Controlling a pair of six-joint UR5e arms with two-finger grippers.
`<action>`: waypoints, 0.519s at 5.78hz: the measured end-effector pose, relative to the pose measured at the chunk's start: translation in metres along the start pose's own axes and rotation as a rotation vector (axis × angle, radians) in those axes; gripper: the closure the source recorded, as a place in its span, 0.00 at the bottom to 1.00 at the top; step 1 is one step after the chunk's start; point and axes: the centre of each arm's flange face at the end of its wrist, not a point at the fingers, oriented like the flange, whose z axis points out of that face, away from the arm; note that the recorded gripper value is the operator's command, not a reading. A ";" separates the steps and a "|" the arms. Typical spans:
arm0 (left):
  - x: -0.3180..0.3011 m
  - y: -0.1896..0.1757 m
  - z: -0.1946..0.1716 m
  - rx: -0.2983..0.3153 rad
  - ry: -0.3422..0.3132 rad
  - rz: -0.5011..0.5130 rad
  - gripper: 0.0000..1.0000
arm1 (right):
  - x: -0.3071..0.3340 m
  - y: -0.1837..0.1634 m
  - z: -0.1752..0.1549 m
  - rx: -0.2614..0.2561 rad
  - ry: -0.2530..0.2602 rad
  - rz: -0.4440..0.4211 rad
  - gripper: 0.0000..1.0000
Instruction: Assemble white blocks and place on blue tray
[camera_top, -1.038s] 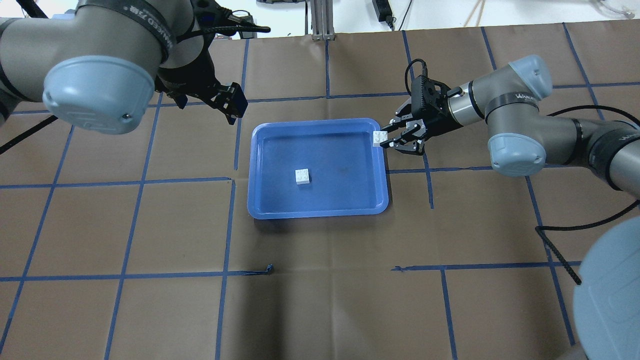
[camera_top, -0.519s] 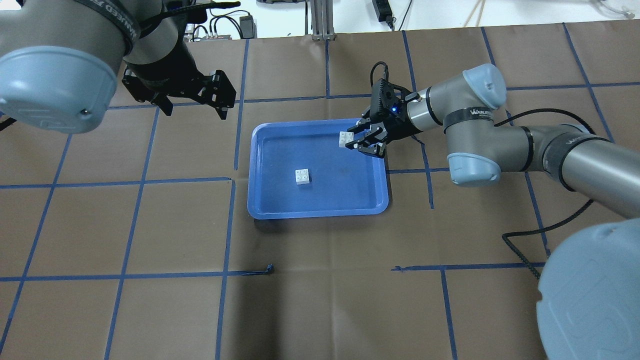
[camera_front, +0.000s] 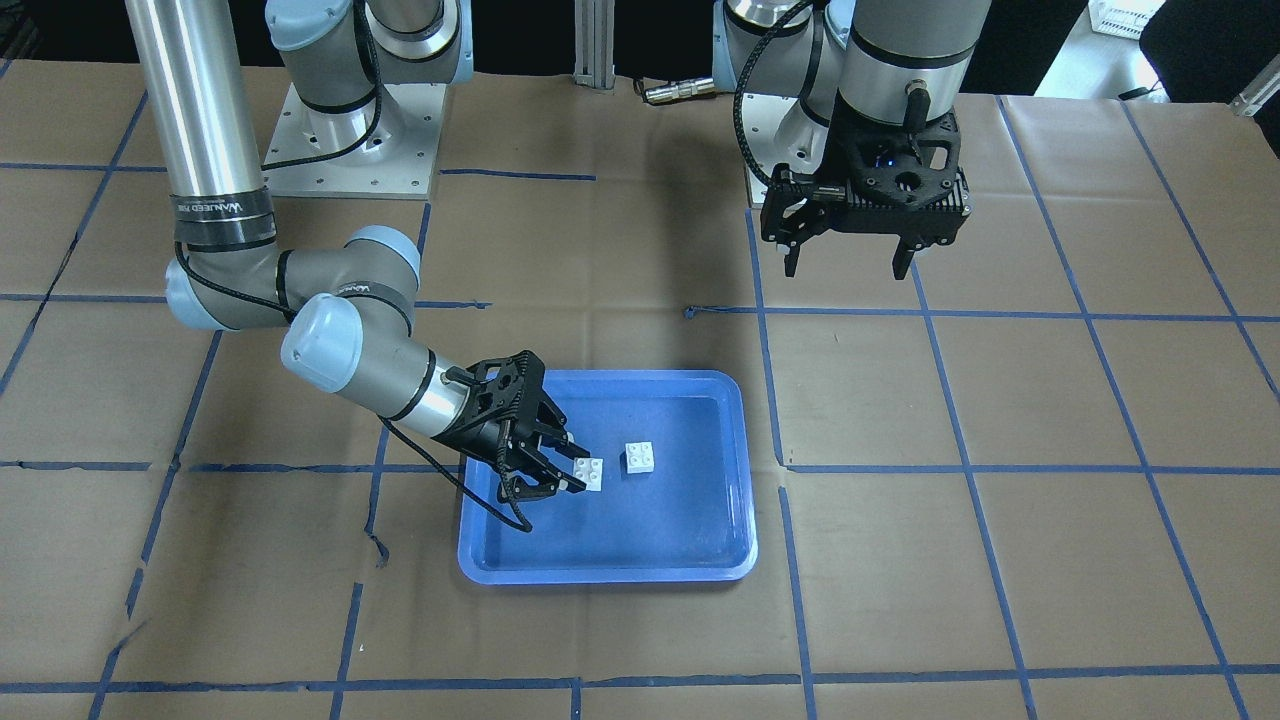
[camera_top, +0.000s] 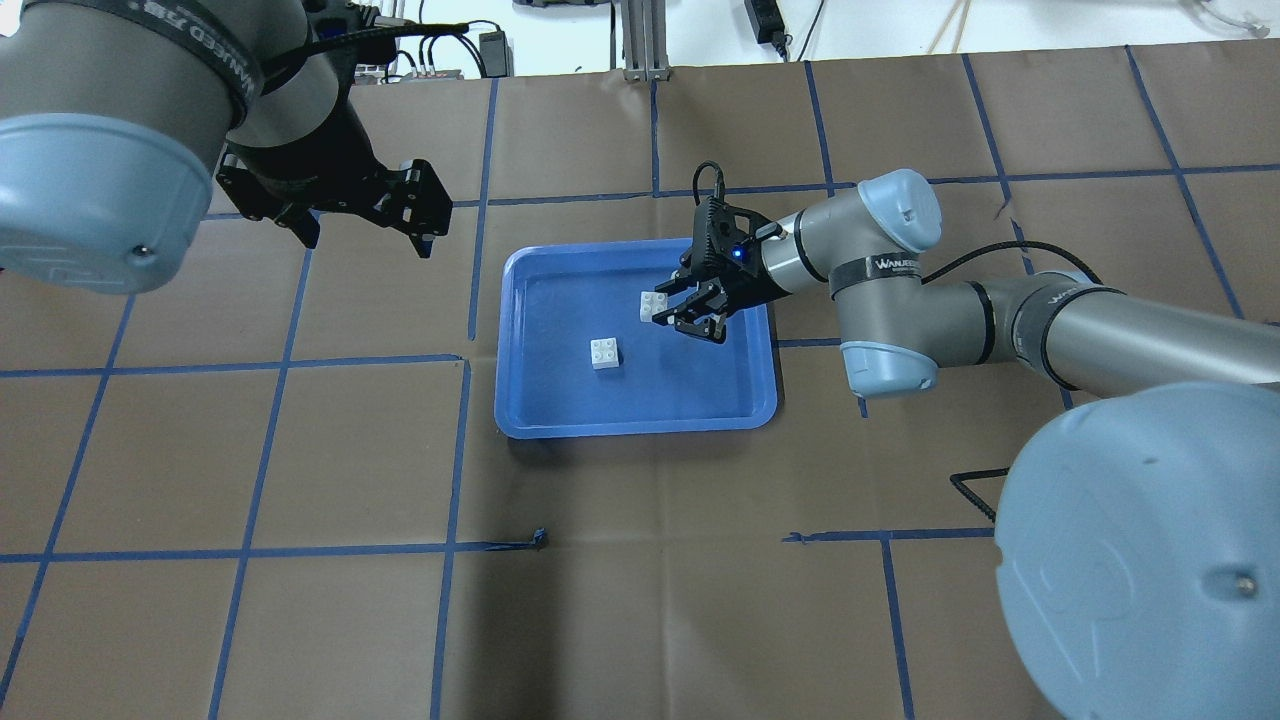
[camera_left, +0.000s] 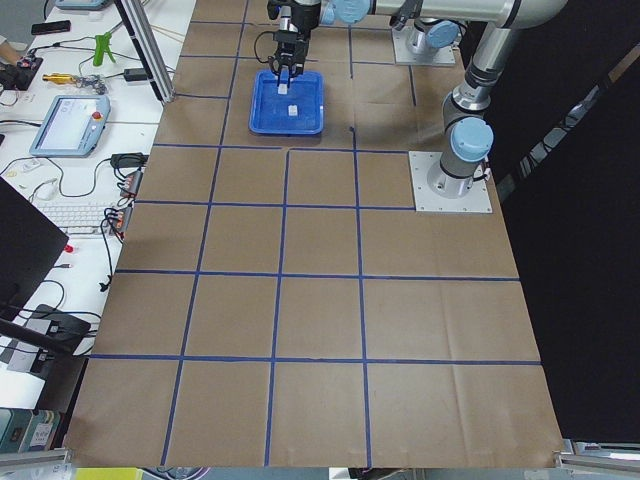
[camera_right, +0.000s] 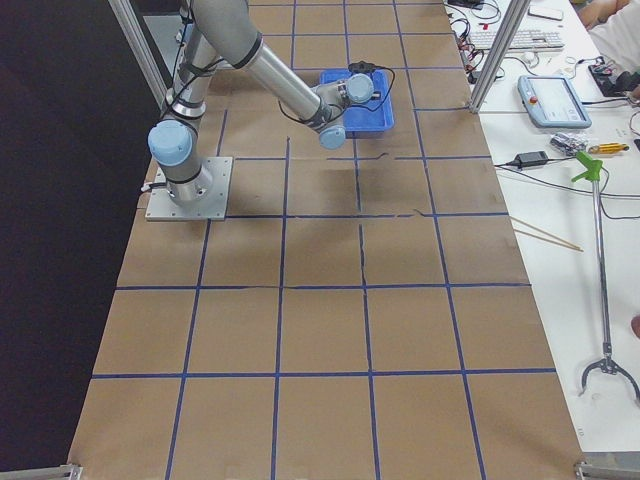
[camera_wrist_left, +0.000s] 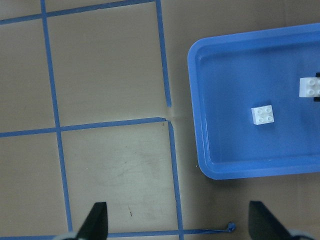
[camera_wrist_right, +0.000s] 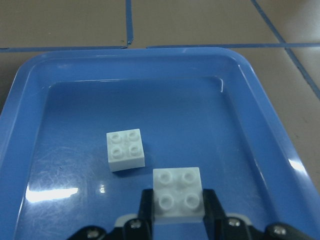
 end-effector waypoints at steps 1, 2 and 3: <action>0.000 0.001 -0.001 0.001 0.001 0.000 0.00 | -0.006 0.001 0.013 -0.003 -0.019 -0.004 0.70; 0.000 0.001 -0.003 0.005 0.003 -0.001 0.00 | -0.013 0.003 0.019 -0.005 -0.031 -0.002 0.70; 0.000 0.001 -0.005 0.009 0.003 -0.002 0.00 | -0.018 0.006 0.022 -0.006 -0.038 0.001 0.70</action>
